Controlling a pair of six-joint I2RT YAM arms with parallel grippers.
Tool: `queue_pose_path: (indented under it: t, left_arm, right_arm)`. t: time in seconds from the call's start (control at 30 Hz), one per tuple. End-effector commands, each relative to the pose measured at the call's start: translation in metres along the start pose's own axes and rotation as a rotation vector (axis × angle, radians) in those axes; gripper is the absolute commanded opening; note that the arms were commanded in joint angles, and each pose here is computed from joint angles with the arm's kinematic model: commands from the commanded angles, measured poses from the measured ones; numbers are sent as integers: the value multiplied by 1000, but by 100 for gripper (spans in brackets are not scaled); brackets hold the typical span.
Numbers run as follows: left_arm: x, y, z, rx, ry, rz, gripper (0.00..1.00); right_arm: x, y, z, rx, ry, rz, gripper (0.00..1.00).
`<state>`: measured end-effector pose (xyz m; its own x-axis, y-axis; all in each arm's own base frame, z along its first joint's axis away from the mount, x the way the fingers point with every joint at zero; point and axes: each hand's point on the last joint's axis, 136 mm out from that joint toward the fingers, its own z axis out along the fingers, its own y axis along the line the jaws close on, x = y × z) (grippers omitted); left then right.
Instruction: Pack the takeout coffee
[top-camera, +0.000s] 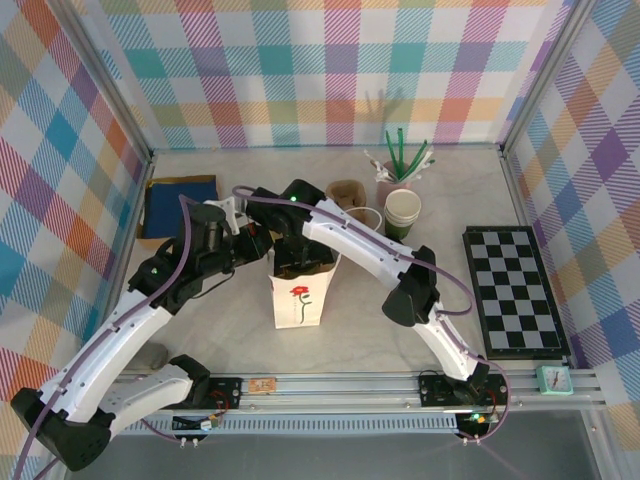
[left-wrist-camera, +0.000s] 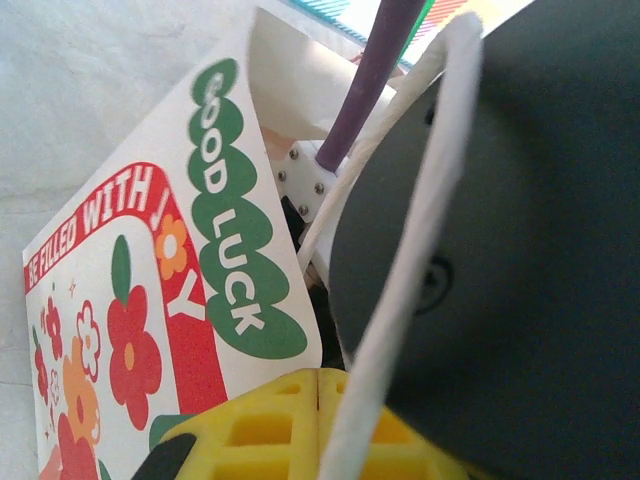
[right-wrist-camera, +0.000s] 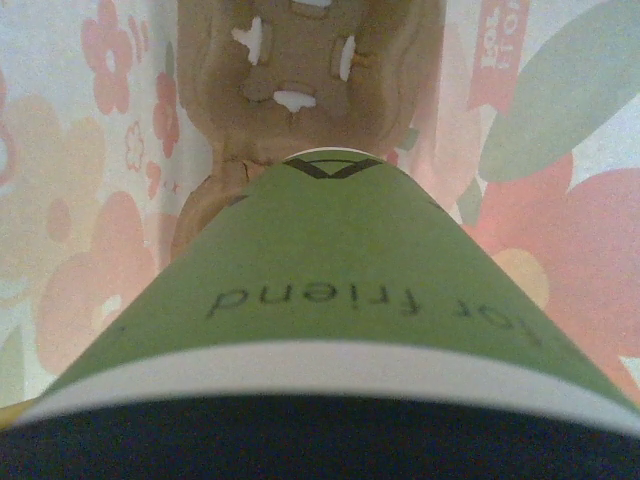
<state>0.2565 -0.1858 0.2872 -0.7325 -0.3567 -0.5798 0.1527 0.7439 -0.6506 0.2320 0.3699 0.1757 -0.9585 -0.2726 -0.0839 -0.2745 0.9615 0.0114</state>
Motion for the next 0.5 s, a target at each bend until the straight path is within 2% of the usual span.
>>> queue_pose_path:
  t: [0.0,0.47]
  left_arm:
    - [2,-6,1,38,-9,-5,0]
    - [3,-5,-4,74,-61,-61,0]
  right_arm:
    - [42,-15,-10,59,144,-19,46]
    - [48,-27,-11,102,152,-29,46]
